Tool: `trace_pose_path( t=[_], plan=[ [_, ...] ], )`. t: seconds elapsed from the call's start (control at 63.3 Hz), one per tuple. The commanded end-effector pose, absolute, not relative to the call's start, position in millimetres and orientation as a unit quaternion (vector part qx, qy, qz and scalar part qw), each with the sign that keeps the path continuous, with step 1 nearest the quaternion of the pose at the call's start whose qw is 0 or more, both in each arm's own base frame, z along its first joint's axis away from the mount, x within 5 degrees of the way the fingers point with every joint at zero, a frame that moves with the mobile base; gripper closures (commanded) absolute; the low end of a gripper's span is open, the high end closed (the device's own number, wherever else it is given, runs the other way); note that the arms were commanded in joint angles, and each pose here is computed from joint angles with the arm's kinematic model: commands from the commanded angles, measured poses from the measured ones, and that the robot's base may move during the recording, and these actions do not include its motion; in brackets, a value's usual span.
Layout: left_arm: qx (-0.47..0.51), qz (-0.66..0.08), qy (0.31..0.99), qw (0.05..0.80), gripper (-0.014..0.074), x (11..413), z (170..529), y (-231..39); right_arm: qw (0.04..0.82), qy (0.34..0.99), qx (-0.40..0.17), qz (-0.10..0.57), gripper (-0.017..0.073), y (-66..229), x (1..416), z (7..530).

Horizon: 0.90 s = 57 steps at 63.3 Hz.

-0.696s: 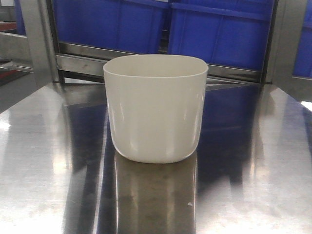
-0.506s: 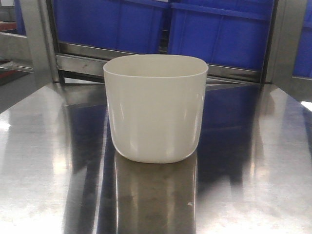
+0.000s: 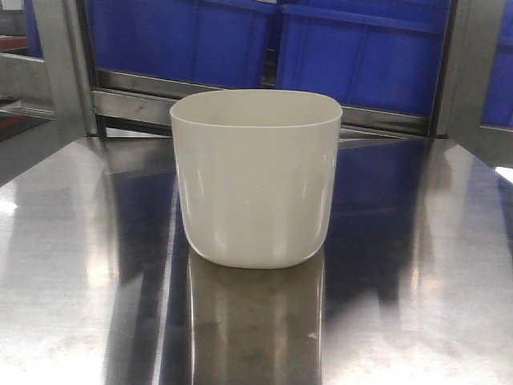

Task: Move white bin to right shelf second layer

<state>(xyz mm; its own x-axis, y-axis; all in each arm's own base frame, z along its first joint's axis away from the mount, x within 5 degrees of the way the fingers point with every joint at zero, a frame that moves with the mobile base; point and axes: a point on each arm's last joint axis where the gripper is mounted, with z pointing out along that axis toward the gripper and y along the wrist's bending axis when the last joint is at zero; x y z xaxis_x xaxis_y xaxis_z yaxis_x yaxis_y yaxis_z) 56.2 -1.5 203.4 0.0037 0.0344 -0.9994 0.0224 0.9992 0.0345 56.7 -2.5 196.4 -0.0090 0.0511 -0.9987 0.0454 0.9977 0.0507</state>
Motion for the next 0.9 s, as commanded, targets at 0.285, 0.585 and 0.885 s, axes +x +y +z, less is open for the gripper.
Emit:
trace_pose_path(
  t=[0.285,0.585,0.885],
  plan=[
    [0.015,0.003,0.684,0.729,0.0509,57,199,-1,0.739,0.673,0.029,0.000,0.0502,-2,51,243],
    [0.015,0.003,0.684,0.729,0.0509,57,199,-1,0.712,0.702,0.031,0.003,0.0502,-3,71,288],
    [0.015,0.003,0.684,0.729,0.0509,57,199,-1,0.572,0.799,0.125,0.137,0.0502,5,120,305]
  ],
)
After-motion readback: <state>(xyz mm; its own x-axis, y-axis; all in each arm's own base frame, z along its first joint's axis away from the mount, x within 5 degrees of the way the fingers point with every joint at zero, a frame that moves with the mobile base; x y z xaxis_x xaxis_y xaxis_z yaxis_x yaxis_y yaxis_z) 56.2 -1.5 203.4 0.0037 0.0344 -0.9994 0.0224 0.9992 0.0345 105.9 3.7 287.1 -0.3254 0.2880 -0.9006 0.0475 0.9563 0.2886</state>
